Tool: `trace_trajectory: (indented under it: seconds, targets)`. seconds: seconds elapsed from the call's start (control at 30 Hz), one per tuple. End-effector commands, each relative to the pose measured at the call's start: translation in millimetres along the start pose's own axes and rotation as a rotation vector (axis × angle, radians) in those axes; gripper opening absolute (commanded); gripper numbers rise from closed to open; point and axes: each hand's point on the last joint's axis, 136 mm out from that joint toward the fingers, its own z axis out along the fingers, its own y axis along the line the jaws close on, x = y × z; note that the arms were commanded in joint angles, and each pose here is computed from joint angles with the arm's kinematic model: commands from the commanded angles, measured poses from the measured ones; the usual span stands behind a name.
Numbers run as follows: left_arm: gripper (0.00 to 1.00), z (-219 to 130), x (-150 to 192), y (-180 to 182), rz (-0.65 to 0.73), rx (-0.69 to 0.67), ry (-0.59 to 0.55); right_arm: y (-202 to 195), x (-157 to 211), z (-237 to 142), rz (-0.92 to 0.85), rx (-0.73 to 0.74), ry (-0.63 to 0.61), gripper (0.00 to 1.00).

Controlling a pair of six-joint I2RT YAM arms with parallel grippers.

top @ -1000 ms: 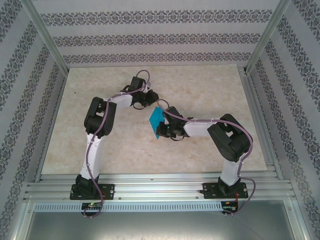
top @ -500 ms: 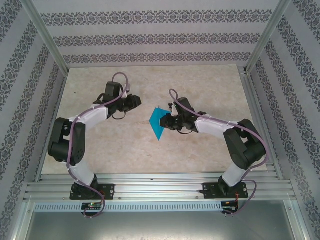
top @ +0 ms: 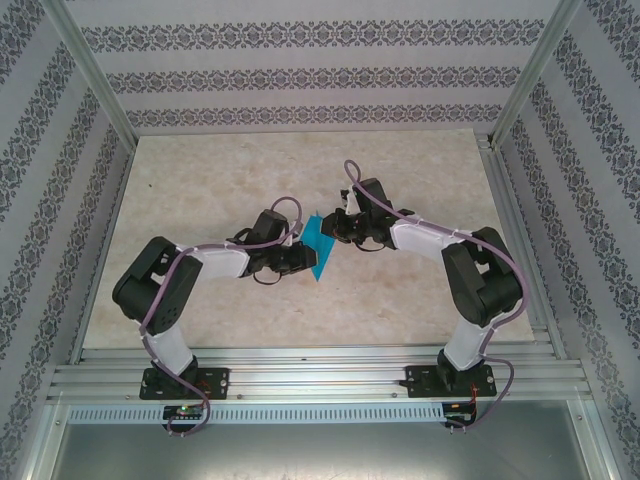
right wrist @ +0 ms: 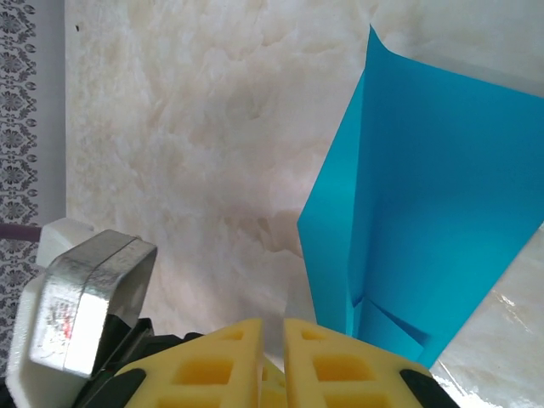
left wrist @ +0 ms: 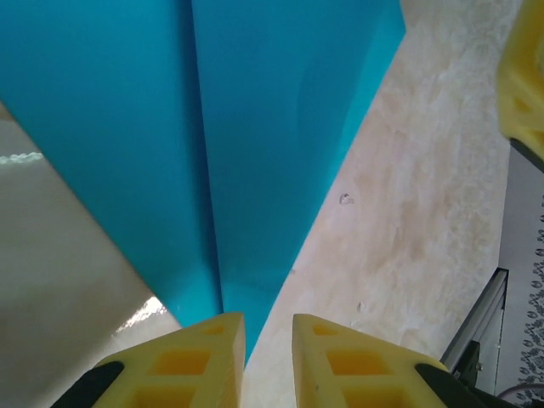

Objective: Fold a paper plane with a square sheet of paper (fold left side to right side)
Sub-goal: Fourth fold the wing at the center of the table.

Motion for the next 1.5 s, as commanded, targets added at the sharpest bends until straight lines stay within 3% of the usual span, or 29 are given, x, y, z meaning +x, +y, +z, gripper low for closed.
trace_trajectory:
  seconds: [0.0,0.33,0.63,1.27,1.47]
  targets:
    - [0.23,13,-12,-8,0.004,0.012,-0.033,4,-12,3,0.001,-0.021,-0.021,0.13]
    - [0.21,37,1,19,-0.026,-0.097,0.021,-8,-15,2,0.024,0.056,-0.011,0.11]
    - [0.18,40,15,43,-0.047,-0.221,0.058,-20,-25,31,0.108,0.084,0.01,0.07]
    - [0.17,44,38,71,-0.066,-0.302,0.11,-57,-28,96,0.038,0.201,0.103,0.07]
    - [0.16,45,50,80,-0.077,-0.332,0.143,-58,-48,96,-0.024,0.204,0.051,0.08]
